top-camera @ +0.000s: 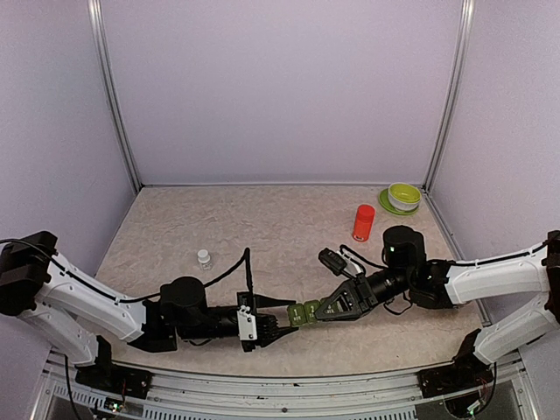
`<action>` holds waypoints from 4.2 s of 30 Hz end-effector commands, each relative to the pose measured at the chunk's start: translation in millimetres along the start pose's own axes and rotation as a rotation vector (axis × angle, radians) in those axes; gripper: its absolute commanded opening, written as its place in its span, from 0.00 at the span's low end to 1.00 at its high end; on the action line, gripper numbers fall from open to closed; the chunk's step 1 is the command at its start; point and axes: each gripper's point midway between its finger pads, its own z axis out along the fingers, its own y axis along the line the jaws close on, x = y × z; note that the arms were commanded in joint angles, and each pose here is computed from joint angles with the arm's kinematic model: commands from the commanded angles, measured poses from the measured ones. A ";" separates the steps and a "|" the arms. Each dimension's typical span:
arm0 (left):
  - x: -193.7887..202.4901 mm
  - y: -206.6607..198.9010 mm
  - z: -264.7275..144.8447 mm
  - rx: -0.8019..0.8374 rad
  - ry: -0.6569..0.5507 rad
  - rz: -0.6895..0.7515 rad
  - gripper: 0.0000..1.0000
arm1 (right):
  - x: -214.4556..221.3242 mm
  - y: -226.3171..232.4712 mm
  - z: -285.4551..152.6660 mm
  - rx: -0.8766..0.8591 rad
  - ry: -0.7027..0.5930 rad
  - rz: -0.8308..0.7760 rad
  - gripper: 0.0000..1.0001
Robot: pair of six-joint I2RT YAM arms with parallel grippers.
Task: Sort the pills into containers
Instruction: Open the lid of the pill container in the compartment.
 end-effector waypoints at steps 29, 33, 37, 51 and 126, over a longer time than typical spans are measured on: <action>-13.9 3.6 8.0 -0.007 -0.017 -0.127 0.44 | -4.4 9.2 4.4 -0.033 0.018 -0.035 0.19; -14.3 2.1 8.7 0.003 -0.017 -0.128 0.36 | -4.4 10.6 3.6 -0.034 0.017 -0.037 0.19; -15.6 0.3 9.4 0.019 -0.018 -0.135 0.28 | -4.5 9.6 2.8 -0.030 0.015 -0.036 0.19; -30.5 24.7 5.3 -0.071 -0.055 -0.279 0.31 | -4.2 4.6 2.6 -0.022 0.014 -0.047 0.19; -22.7 17.7 -0.5 0.013 -0.041 -0.259 0.42 | -2.9 5.8 4.2 -0.034 0.043 -0.044 0.16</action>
